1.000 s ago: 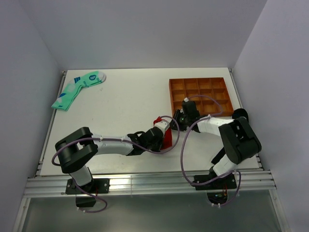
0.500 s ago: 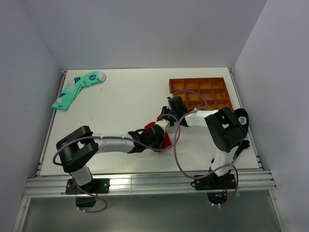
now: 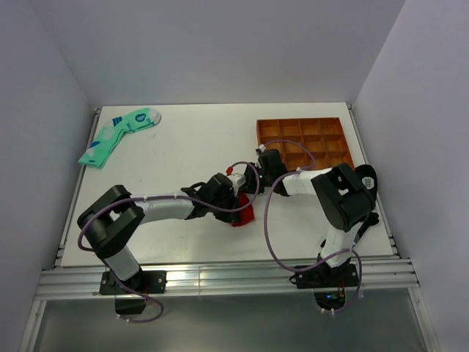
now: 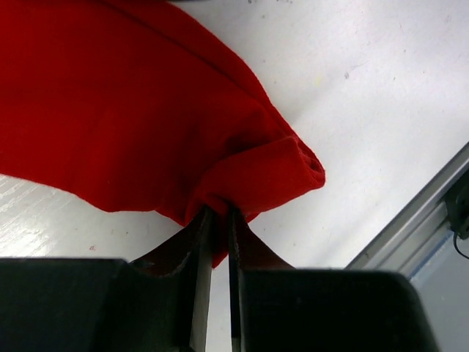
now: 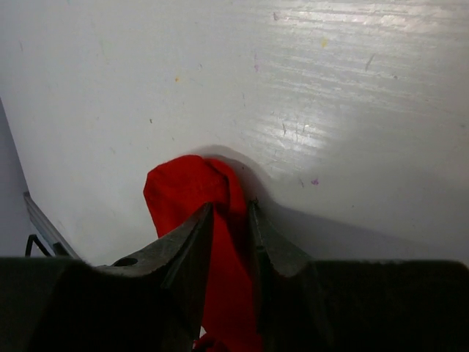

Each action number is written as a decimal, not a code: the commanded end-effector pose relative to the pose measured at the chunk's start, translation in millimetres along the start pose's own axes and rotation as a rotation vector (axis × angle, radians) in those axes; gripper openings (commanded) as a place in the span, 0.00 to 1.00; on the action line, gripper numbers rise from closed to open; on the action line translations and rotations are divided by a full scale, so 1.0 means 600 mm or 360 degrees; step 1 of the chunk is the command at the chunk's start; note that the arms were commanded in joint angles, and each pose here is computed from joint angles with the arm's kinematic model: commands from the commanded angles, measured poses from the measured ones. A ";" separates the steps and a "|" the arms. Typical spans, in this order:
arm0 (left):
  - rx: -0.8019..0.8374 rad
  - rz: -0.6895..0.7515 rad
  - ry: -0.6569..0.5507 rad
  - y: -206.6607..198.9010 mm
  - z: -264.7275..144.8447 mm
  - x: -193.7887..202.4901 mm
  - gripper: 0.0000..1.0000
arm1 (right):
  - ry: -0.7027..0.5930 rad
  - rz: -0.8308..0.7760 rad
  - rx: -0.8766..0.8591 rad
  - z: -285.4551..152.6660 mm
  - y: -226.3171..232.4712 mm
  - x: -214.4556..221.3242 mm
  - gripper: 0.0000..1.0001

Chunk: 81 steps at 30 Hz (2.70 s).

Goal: Roll the socks
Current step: Roll the sock at the center of the board.

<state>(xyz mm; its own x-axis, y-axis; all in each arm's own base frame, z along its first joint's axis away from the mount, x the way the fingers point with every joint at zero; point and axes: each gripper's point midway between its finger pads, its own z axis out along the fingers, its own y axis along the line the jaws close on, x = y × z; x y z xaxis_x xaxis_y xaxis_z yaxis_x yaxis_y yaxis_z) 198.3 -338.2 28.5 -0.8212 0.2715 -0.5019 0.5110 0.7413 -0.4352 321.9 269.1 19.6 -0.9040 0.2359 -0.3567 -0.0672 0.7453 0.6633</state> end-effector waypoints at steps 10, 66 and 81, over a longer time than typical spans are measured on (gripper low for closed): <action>-0.0115 -0.0045 0.0384 0.048 -0.031 0.103 0.00 | -0.0248 -0.0026 -0.0115 -0.057 0.029 -0.043 0.48; -0.0097 0.0031 0.0475 0.038 -0.024 0.089 0.00 | -0.0453 -0.0688 -0.0550 -0.145 0.045 0.161 0.53; -0.0083 0.0021 0.0490 0.037 -0.018 0.094 0.00 | -0.0401 -0.0697 -0.0378 -0.122 0.026 0.162 0.44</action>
<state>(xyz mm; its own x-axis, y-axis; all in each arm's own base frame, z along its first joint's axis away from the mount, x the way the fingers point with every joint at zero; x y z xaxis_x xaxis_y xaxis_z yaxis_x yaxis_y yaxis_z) 176.0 -322.9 27.9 -0.8451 0.3980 -0.3568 0.5285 0.7224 -0.4460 189.1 256.1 39.8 -0.6656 0.0915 -0.7406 -0.5453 0.6179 0.5664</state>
